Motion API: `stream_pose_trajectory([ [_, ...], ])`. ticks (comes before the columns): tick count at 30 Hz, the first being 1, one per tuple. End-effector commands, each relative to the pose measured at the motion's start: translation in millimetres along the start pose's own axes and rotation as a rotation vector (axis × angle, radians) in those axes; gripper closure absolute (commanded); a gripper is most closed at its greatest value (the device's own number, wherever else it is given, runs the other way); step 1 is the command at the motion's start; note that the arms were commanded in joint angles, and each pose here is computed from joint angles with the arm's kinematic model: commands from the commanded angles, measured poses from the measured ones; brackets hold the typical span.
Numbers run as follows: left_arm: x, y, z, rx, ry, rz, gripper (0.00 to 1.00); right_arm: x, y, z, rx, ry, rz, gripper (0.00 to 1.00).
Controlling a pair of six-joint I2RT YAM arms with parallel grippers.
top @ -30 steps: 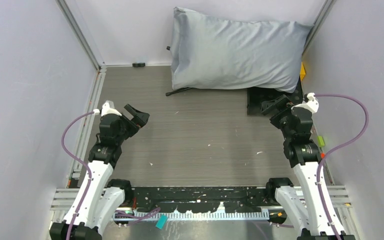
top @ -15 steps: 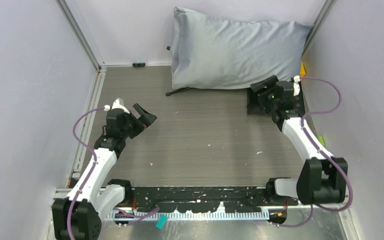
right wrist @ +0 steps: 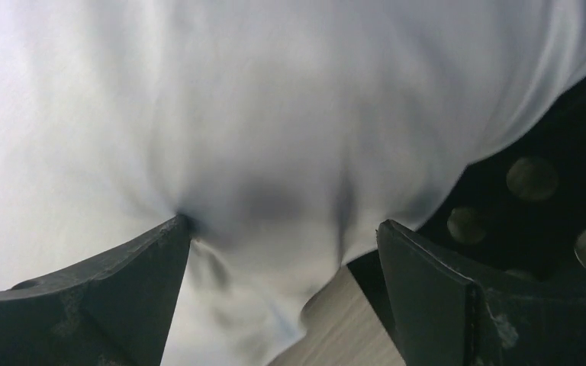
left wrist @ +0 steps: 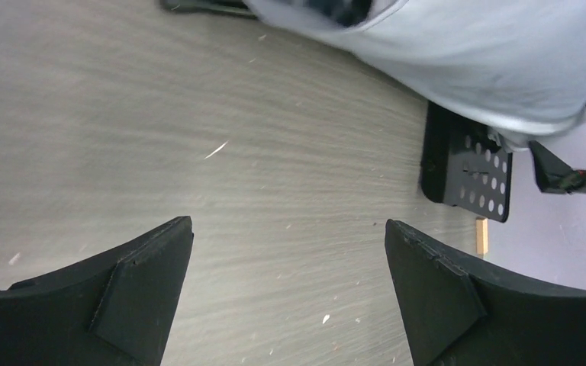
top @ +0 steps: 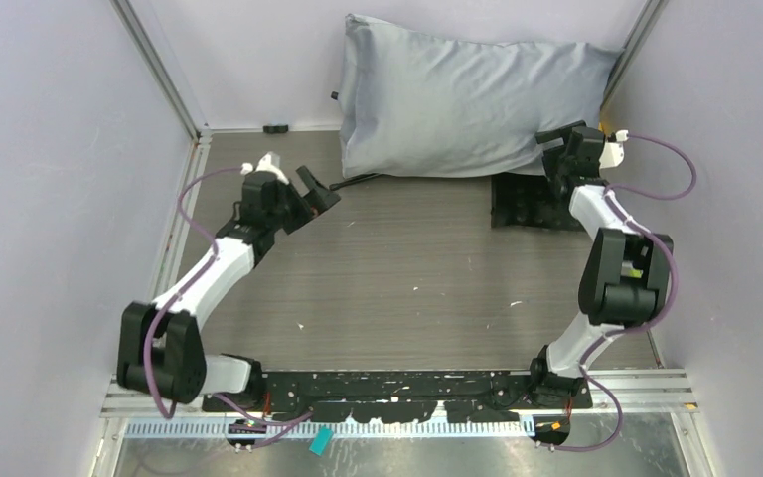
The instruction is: Remove the pillowcase from the pillow
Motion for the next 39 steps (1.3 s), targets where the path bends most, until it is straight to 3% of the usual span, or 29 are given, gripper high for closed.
stream_pose_trajectory([
  [1,-38,-56,30,0.140,-0.119,0.101,0.00,-19,30,30,-0.069,-0.071,0.068,0.03],
  [4,-47,-78,55,0.158,-0.125,0.130,0.00,-15,31,48,-0.064,-0.042,0.063,0.03],
  [5,-50,-82,63,0.158,-0.126,0.137,0.00,-14,31,52,-0.068,-0.035,0.056,0.10],
  [6,-54,-85,70,0.156,-0.126,0.140,0.00,-14,32,54,-0.072,-0.033,0.052,0.22],
  [9,-69,-95,87,0.166,-0.139,0.174,0.00,-15,36,53,-0.109,-0.025,0.058,0.80],
  [11,-75,-97,99,0.158,-0.139,0.203,0.00,-17,39,48,-0.126,-0.027,0.058,0.98],
  [18,-88,-104,131,0.162,-0.139,0.236,0.02,-28,58,26,-0.182,-0.059,0.006,1.00],
  [20,-86,-114,139,0.223,-0.123,0.227,0.09,-30,66,21,-0.197,-0.057,-0.008,1.00],
  [26,-110,-166,126,0.464,-0.182,0.215,0.72,-42,104,-5,-0.263,-0.062,-0.038,1.00],
  [29,-138,-185,100,0.495,-0.264,0.244,0.97,-55,133,-28,-0.320,-0.089,-0.059,1.00],
  [39,-254,-248,-14,0.566,-0.543,0.313,1.00,-102,244,-119,-0.611,-0.222,-0.128,1.00],
])
Point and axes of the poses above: each gripper's point midway between its finger pads, its own z axis out along the fingers, its own y axis along the line the jaws close on, x = y × z, the point moved 2 cm from there along -z, back along the fingers, and after that the axes turned 9 degrees about z, right-handed, at the moved point
